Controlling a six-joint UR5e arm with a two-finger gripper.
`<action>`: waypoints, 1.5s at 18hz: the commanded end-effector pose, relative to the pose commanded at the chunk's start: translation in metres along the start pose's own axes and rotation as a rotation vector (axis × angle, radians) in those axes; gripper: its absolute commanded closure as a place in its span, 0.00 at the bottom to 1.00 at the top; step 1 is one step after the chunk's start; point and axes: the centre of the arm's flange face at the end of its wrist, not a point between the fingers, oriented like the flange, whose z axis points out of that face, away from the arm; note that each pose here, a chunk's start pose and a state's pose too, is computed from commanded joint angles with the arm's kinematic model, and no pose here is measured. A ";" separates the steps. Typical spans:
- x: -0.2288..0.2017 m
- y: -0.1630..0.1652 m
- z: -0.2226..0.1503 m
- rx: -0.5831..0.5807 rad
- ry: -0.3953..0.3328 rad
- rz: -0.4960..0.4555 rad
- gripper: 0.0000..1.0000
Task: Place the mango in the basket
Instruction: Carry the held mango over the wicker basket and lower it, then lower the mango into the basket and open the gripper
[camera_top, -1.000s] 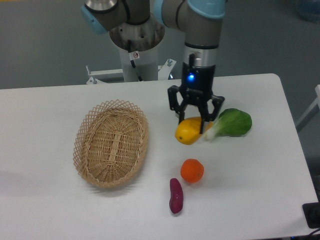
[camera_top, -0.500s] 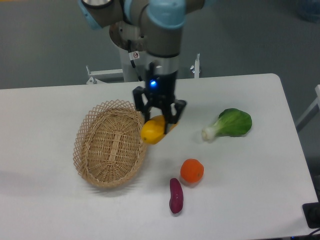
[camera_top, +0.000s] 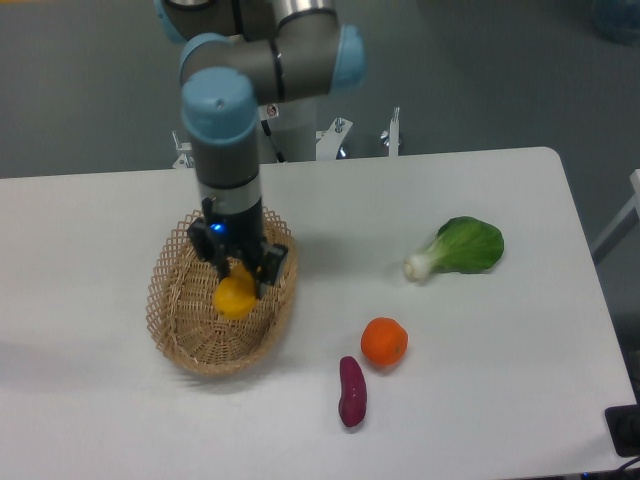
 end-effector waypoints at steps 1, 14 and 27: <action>0.002 -0.001 0.004 -0.005 0.006 0.006 0.48; 0.022 -0.007 0.045 -0.067 0.047 0.047 0.39; 0.027 -0.009 0.062 -0.090 0.062 0.059 0.22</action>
